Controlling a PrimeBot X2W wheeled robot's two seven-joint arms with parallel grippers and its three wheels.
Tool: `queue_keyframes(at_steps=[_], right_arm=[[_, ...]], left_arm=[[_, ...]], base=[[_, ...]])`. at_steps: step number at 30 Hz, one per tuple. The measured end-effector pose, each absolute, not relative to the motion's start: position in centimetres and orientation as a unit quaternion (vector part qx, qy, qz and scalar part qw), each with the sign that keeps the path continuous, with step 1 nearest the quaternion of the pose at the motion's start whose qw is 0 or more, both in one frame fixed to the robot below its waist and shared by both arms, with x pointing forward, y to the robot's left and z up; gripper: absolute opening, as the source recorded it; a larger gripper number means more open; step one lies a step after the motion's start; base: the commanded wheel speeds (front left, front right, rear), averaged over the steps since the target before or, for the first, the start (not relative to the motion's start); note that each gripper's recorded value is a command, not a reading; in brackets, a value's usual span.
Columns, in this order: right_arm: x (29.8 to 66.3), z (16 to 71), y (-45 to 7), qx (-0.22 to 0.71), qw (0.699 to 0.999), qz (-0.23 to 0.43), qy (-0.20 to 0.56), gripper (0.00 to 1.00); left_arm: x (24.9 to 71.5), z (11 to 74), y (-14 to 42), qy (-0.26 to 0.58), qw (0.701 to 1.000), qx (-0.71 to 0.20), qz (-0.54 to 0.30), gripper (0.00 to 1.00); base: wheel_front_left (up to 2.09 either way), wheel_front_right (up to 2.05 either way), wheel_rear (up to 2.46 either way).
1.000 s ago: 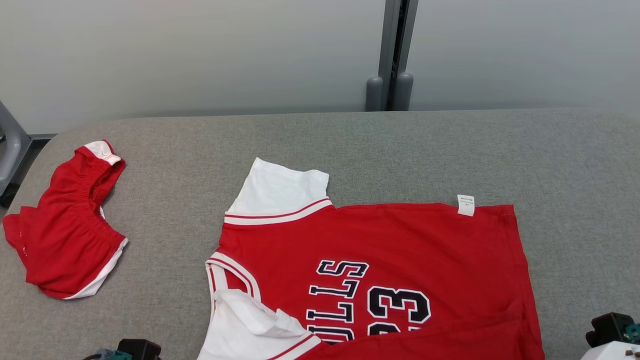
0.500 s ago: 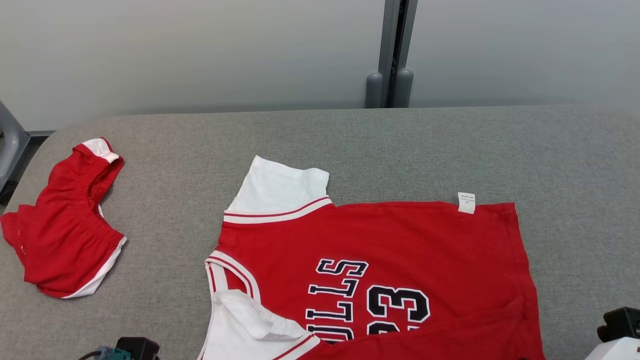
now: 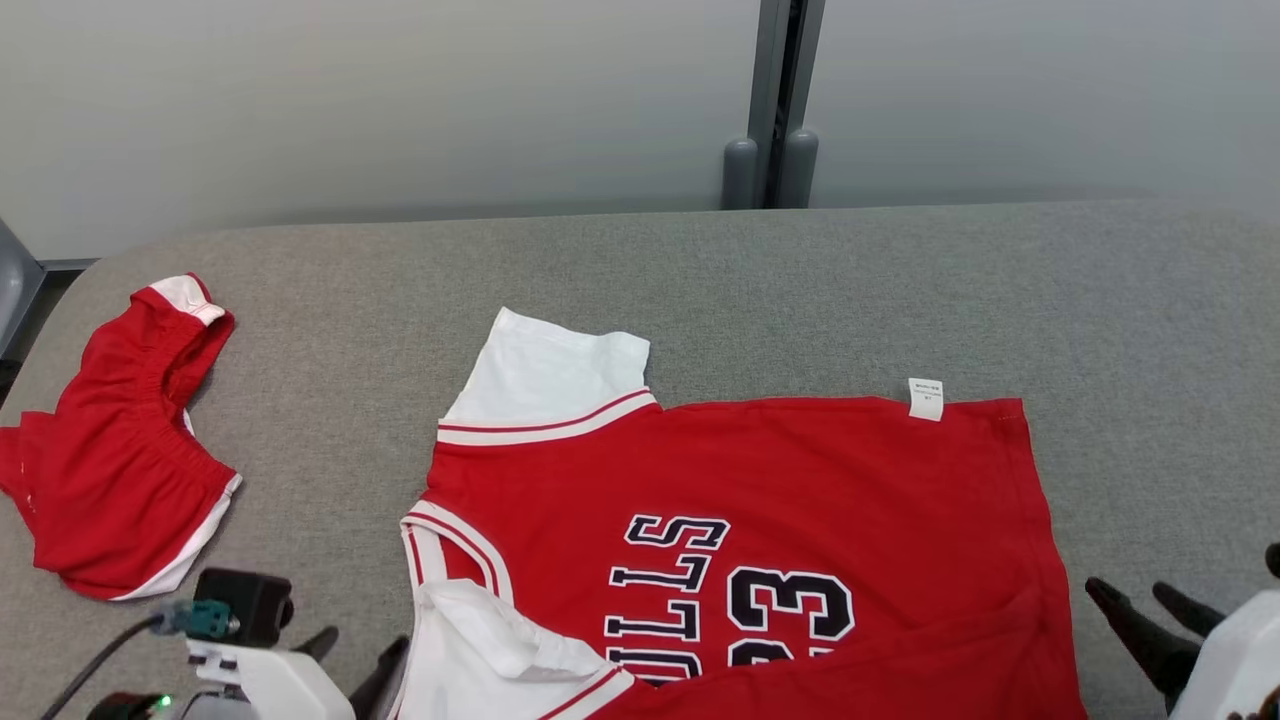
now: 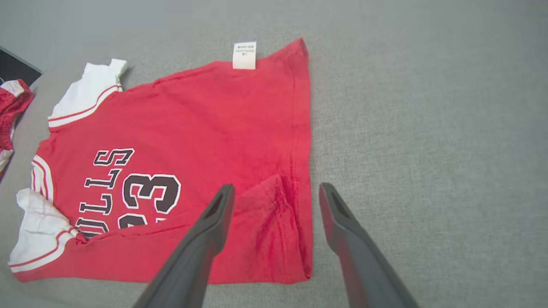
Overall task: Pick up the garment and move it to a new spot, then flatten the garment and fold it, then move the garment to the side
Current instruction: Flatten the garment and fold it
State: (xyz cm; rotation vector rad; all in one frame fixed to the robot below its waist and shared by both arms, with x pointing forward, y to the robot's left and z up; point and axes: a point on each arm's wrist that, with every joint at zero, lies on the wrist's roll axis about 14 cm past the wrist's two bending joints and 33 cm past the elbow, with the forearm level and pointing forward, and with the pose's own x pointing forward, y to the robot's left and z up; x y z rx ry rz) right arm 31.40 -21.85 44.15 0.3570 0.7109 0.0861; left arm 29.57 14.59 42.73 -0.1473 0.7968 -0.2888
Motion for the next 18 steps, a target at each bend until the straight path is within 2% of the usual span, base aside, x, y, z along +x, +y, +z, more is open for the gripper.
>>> queue_keyframes(at_steps=[6, 18], right_arm=[[35.4, 46.5, -21.9, 0.153, 0.947, 0.040, 0.279, 1.00], [43.2, 45.8, -22.7, 0.135, 0.955, 0.034, 0.261, 1.00]], left_arm=[[34.8, 45.3, 14.0, 0.319, 0.932, -0.057, -0.165, 1.00], [45.6, 46.4, 11.6, 0.308, 0.922, -0.025, -0.231, 1.00]], base=[[0.00, 0.00, 0.00], [0.00, 0.00, 0.00]])
